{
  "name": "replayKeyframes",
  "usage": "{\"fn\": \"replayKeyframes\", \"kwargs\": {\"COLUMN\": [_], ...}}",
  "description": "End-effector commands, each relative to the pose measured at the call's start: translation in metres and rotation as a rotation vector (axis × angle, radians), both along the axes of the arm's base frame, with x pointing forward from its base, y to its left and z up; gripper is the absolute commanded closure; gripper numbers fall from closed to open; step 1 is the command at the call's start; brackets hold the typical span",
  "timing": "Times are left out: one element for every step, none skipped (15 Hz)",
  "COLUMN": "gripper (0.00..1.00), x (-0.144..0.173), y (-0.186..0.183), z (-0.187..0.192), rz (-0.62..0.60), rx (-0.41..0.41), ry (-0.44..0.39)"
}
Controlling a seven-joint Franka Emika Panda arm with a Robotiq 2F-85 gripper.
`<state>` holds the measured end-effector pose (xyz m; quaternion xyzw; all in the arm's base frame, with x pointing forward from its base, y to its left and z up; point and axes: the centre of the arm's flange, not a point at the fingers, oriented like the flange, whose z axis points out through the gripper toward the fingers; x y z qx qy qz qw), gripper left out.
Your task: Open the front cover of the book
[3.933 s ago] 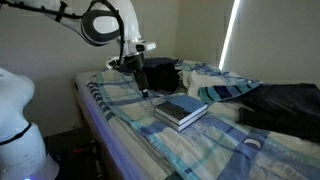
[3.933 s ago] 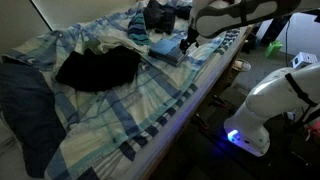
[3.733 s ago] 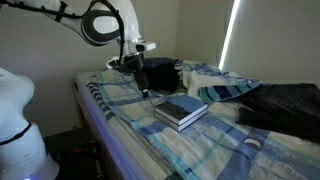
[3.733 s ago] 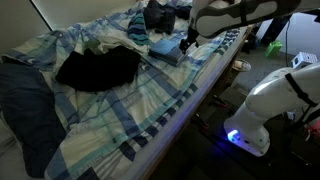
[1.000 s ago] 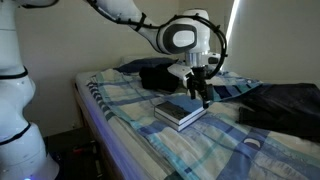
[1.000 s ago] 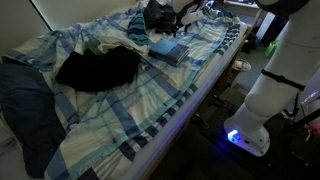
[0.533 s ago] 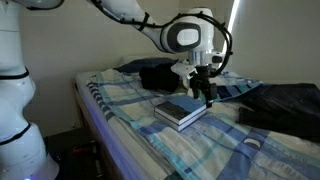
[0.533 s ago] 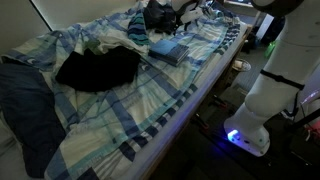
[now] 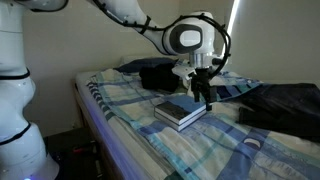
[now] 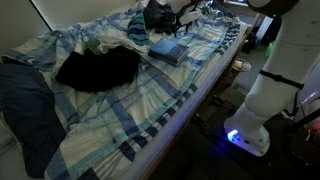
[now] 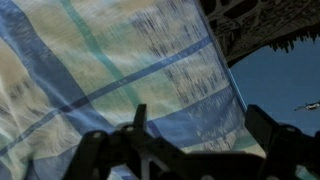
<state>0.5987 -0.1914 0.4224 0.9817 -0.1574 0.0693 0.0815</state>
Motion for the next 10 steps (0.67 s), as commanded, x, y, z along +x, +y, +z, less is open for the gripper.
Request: {"fn": "replayKeyframes", "kwargs": {"gripper": [0.25,0.25,0.32,0.39,0.48,0.55,0.64,0.7,0.79,0.86], "x": [0.017,0.02,0.024,0.027,0.032,0.037,0.043,0.048,0.054,0.059], "y": [-0.005,-0.007,-0.009,-0.012,-0.015,-0.019,-0.024,-0.027,-0.031,-0.035], "z": [0.007,0.007,0.008,0.008,0.009,0.008,0.006,0.005,0.001,-0.002], "rz": [-0.031,-0.032,-0.032,-0.031,-0.032,-0.03,-0.02,-0.018,-0.006,0.006], "rx": [-0.004,-0.002,0.0,0.002,0.004,0.008,0.015,0.019,0.031,0.042], "ry": [0.042,0.049,0.056,0.062,0.067,0.072,0.077,0.083,0.087,0.092]}}
